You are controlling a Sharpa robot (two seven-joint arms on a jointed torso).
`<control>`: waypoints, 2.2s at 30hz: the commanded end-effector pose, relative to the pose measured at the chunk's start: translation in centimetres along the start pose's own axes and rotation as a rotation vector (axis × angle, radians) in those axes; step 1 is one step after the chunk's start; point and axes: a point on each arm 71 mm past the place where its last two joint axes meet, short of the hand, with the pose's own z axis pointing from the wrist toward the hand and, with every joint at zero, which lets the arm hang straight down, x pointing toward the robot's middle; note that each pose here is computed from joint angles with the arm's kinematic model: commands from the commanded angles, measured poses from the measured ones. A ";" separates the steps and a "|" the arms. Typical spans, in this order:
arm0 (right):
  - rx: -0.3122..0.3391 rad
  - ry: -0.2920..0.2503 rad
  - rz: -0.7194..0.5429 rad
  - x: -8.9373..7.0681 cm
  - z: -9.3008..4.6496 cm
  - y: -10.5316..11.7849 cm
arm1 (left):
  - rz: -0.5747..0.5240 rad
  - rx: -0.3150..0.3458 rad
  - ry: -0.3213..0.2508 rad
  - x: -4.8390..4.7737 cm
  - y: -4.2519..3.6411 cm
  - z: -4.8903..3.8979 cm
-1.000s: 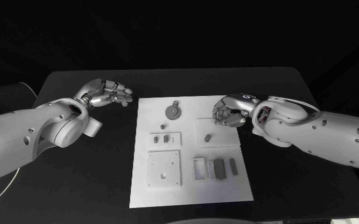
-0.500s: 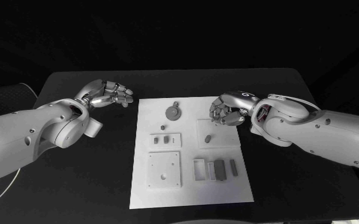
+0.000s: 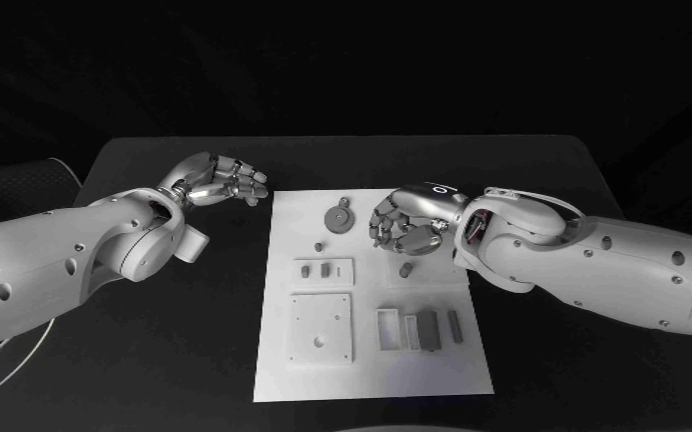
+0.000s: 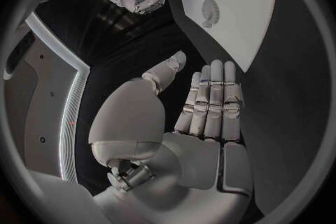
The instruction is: Assemble the parts on the task board
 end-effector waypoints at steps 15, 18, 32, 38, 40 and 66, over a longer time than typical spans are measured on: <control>-0.180 0.093 -0.068 2.7 3.4 6.2 | -0.001 0.024 -0.004 0.33 -0.25 1.23; -0.191 0.117 -0.086 3.3 3.5 6.6 | 0.000 0.013 -0.003 0.25 -0.11 1.36; -0.231 0.206 -0.116 6.6 4.1 7.7 | -0.001 0.009 0.002 0.67 -0.25 1.98; -0.233 0.229 -0.109 7.4 4.1 7.8 | -0.001 0.009 0.002 0.65 -0.23 1.97; -0.231 0.244 -0.110 7.6 4.1 7.7 | -0.001 0.009 0.003 0.68 -0.25 1.95; -0.209 0.301 -0.117 8.3 3.6 7.1 | -0.003 0.009 0.004 0.64 -0.24 1.77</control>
